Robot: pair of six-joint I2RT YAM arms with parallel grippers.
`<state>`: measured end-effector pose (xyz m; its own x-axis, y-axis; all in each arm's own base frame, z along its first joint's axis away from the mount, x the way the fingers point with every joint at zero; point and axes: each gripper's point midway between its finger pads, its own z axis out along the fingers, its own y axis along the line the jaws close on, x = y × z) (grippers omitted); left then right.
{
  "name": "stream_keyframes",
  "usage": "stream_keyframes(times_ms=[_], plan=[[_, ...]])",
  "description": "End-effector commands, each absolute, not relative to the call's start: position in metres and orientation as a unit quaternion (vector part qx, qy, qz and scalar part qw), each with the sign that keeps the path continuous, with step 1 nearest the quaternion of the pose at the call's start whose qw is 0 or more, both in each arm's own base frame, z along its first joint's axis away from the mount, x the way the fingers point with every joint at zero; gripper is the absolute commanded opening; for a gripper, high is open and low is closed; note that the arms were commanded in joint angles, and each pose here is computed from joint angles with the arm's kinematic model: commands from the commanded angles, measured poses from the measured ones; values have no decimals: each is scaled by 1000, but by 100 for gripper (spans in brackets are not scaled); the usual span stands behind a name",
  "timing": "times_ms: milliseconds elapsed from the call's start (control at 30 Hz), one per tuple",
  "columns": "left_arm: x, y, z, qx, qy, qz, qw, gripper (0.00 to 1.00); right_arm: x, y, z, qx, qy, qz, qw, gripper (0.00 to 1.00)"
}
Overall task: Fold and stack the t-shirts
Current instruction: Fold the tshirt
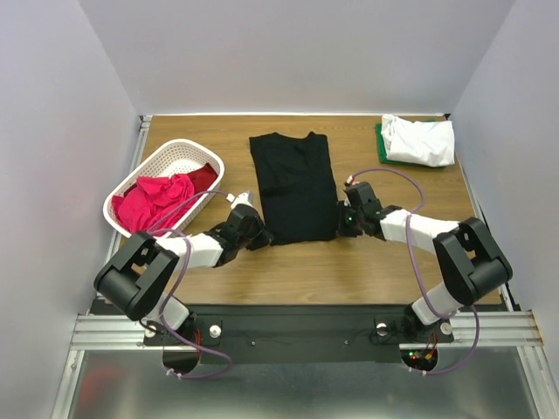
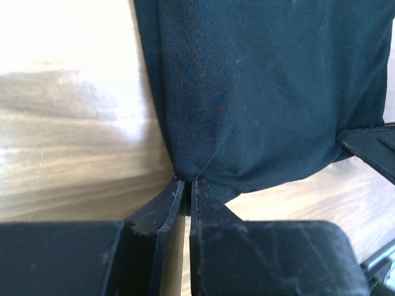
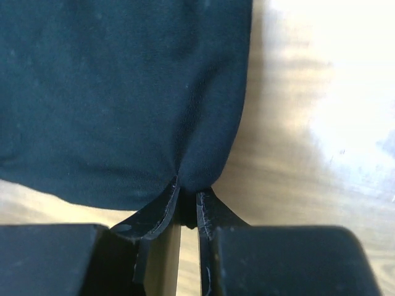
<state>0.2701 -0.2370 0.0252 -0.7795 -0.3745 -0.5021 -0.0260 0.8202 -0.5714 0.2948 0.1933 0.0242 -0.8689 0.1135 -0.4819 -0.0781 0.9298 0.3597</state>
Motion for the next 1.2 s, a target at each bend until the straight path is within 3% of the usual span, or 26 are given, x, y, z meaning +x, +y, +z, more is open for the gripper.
stream_keyframes(times_ms=[0,267,667,900,1167], plan=[[220,-222,-5,-59,938,-242,242,0,251,188,15,3,962,192,195,0],[184,-231,11,-29,930,-291,222,0,222,174,41,9,961,196,194,0],[141,-267,103,22,867,-440,231,0,192,175,108,9,943,248,223,0],[150,-270,163,7,824,-488,289,0,207,180,183,11,908,286,306,0],[171,-274,194,-11,801,-494,337,0,245,171,213,13,897,236,373,0]])
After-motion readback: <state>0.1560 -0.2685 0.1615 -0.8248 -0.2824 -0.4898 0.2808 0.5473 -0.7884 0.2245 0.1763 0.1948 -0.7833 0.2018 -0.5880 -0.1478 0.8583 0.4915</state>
